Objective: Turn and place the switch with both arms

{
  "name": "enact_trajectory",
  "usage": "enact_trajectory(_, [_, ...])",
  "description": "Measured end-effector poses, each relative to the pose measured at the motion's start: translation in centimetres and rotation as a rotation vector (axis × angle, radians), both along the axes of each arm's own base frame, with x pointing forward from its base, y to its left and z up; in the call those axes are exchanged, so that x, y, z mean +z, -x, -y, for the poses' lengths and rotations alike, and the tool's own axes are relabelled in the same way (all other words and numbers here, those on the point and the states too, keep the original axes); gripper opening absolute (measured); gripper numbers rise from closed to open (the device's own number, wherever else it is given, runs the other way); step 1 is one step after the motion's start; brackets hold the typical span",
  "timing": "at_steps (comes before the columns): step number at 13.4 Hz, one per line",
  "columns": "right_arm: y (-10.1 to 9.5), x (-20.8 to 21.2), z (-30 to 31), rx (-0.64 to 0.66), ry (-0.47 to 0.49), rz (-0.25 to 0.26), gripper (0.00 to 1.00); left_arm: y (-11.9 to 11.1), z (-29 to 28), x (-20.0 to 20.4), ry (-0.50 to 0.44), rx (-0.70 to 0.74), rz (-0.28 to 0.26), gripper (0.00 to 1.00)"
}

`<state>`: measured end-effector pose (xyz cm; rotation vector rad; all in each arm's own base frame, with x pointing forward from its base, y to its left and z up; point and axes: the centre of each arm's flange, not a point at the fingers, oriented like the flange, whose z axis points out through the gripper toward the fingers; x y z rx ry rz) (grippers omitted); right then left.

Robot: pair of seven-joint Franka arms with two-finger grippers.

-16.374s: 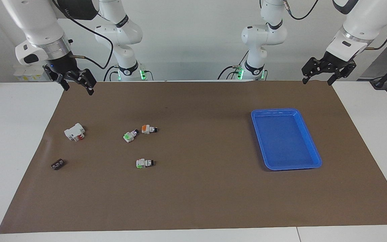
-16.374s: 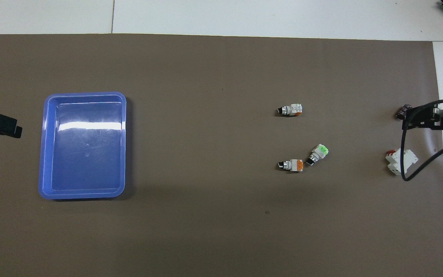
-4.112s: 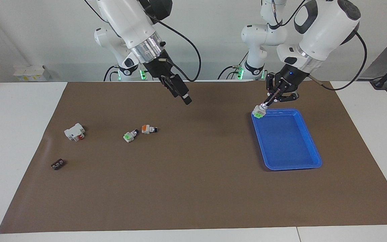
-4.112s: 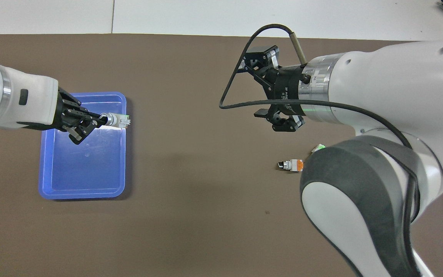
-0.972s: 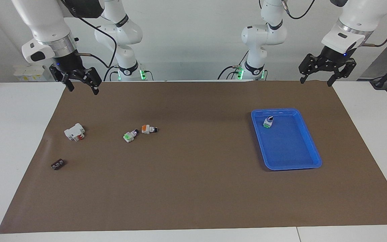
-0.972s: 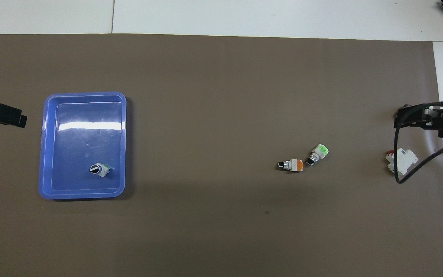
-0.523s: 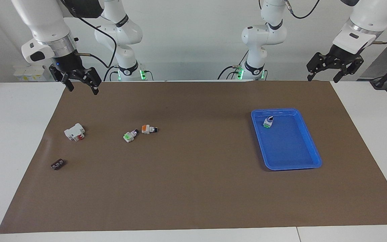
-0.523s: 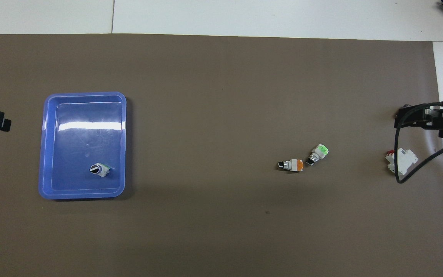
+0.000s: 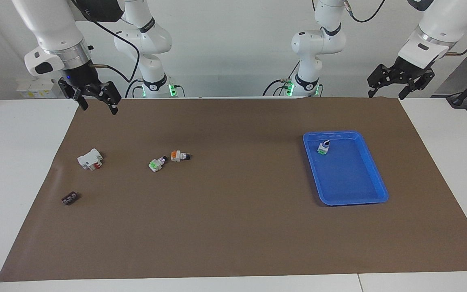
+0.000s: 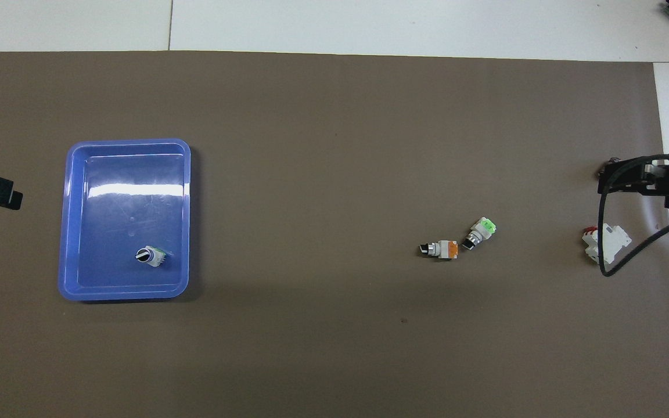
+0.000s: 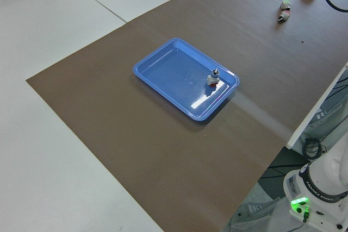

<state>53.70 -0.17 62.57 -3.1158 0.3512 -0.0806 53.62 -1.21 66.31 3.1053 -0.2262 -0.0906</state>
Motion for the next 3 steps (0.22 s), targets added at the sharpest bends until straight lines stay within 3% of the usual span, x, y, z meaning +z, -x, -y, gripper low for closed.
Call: enact_trajectory(3, [0.01,-0.03,0.04,-0.001,0.0,-0.001,1.0,0.19,0.0,0.05,0.0,0.0,0.0,1.0])
